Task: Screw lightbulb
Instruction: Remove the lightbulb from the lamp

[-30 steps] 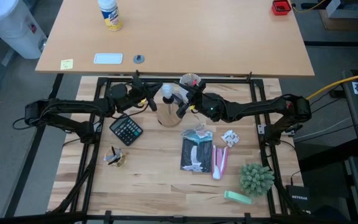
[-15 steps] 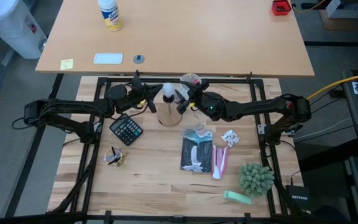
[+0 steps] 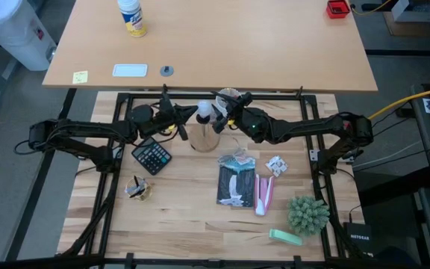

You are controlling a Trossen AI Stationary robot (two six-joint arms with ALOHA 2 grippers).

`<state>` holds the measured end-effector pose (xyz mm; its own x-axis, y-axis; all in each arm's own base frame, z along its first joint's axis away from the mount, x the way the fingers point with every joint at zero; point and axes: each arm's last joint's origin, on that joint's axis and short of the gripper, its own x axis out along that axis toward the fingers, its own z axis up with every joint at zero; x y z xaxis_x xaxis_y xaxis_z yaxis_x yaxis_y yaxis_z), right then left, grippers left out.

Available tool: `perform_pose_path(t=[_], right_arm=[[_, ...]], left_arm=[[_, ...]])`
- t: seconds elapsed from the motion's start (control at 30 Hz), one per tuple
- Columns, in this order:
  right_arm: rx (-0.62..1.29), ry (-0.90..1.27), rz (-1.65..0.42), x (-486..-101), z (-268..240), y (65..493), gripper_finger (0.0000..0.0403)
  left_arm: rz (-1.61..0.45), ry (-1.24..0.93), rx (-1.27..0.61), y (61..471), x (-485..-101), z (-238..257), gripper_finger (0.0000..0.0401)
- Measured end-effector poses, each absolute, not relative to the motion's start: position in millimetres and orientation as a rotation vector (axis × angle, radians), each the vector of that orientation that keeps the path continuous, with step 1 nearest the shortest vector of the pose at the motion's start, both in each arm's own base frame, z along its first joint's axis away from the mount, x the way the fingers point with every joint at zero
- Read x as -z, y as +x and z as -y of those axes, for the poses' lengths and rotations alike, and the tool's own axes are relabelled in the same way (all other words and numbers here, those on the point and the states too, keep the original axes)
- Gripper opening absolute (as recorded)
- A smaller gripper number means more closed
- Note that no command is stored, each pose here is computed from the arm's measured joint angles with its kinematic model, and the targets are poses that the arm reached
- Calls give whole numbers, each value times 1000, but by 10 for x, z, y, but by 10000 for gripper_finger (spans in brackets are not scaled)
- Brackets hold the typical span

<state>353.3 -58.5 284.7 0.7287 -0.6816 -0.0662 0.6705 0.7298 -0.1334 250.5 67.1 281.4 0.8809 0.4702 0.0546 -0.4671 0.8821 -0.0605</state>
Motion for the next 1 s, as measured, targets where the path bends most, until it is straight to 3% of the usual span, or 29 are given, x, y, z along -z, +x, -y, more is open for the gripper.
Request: perform_pose_path(t=[1.0], right_arm=[[744, -150, -119, -2860, 610, 3531, 255]], left_arm=[[105, -24, -507, 2442, -2910, -575, 1]])
